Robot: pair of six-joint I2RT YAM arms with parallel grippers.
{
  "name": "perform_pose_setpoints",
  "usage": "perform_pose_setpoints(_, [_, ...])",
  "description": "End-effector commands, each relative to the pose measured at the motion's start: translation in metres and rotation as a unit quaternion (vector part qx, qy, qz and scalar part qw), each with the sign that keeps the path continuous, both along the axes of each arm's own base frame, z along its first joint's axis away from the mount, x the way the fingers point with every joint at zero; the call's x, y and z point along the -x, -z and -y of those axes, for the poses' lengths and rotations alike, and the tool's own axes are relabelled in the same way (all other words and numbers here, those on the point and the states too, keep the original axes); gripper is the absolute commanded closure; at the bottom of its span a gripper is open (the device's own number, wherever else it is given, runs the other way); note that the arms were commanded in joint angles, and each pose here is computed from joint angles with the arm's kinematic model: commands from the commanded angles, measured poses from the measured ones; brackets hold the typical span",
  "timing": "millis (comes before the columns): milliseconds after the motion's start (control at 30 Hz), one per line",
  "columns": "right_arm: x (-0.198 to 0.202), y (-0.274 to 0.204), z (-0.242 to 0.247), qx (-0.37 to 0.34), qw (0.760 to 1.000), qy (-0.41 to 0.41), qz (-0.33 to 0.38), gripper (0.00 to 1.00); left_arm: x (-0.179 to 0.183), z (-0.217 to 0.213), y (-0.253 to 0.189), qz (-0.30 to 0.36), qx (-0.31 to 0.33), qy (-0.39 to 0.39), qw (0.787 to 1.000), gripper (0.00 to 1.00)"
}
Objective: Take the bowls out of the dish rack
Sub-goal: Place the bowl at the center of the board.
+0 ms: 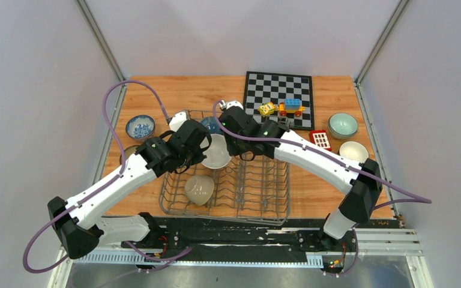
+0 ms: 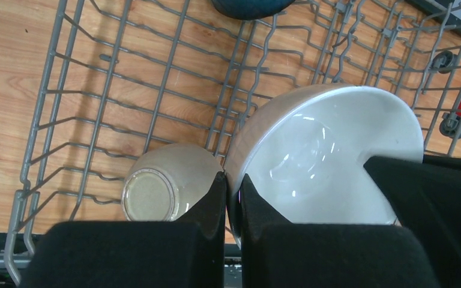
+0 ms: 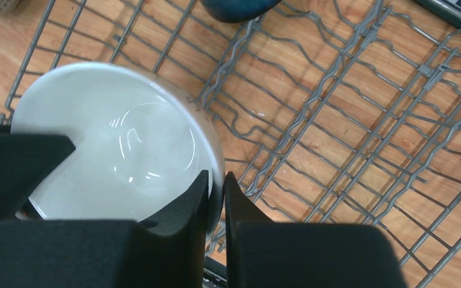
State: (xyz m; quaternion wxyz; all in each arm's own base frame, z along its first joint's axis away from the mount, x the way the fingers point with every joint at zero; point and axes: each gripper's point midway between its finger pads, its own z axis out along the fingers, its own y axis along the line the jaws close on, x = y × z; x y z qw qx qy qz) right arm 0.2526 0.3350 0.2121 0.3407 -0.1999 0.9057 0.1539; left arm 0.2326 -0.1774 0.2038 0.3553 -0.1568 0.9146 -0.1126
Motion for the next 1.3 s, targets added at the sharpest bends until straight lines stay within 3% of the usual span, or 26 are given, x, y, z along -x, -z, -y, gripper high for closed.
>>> perform_pose_setpoints(0, [-0.001, -0.002, 0.003, 0.019, 1.000, 0.000, 0.007, 0.99, -0.012, 0.010, -0.029, 0.044, 0.042, -0.014, 0.998, 1.00])
perform_pose_setpoints(167, [0.000, -0.007, 0.006, 0.015, 1.000, 0.002, 0.011, 1.00, -0.014, 0.008, -0.029, 0.054, 0.039, -0.011, 0.998, 0.98])
perform_pose_setpoints(300, [-0.001, -0.017, 0.014, 0.020, 1.000, 0.008, 0.022, 1.00, -0.016, 0.006, -0.032, 0.073, 0.036, -0.003, 0.997, 0.49])
perform_pose_setpoints(400, [-0.002, -0.034, 0.030, 0.032, 0.999, 0.014, 0.043, 1.00, -0.018, 0.006, -0.045, 0.095, 0.029, 0.019, 0.995, 0.05])
perform_pose_setpoints(433, [-0.002, -0.041, 0.040, 0.040, 0.998, 0.016, 0.052, 1.00, -0.019, 0.005, -0.050, 0.106, 0.025, 0.025, 0.994, 0.01])
perform_pose_setpoints(633, [0.006, -0.065, 0.141, 0.093, 0.989, 0.074, 0.090, 1.00, -0.019, -0.033, -0.076, 0.179, -0.036, 0.017, 0.983, 0.00])
perform_pose_setpoints(833, [0.023, -0.053, 0.262, 0.099, 0.971, 0.205, 0.079, 1.00, -0.010, -0.056, -0.066, 0.226, -0.049, 0.017, 0.973, 0.00])
perform_pose_setpoints(1000, [0.031, -0.013, 0.297, 0.065, 0.955, 0.288, 0.029, 1.00, -0.004, -0.064, -0.031, 0.212, -0.047, 0.005, 0.976, 0.00])
perform_pose_setpoints(1267, [0.035, 0.063, 0.325, -0.025, 0.895, 0.445, -0.032, 1.00, 0.007, -0.063, 0.011, 0.160, -0.020, -0.020, 0.987, 0.00])
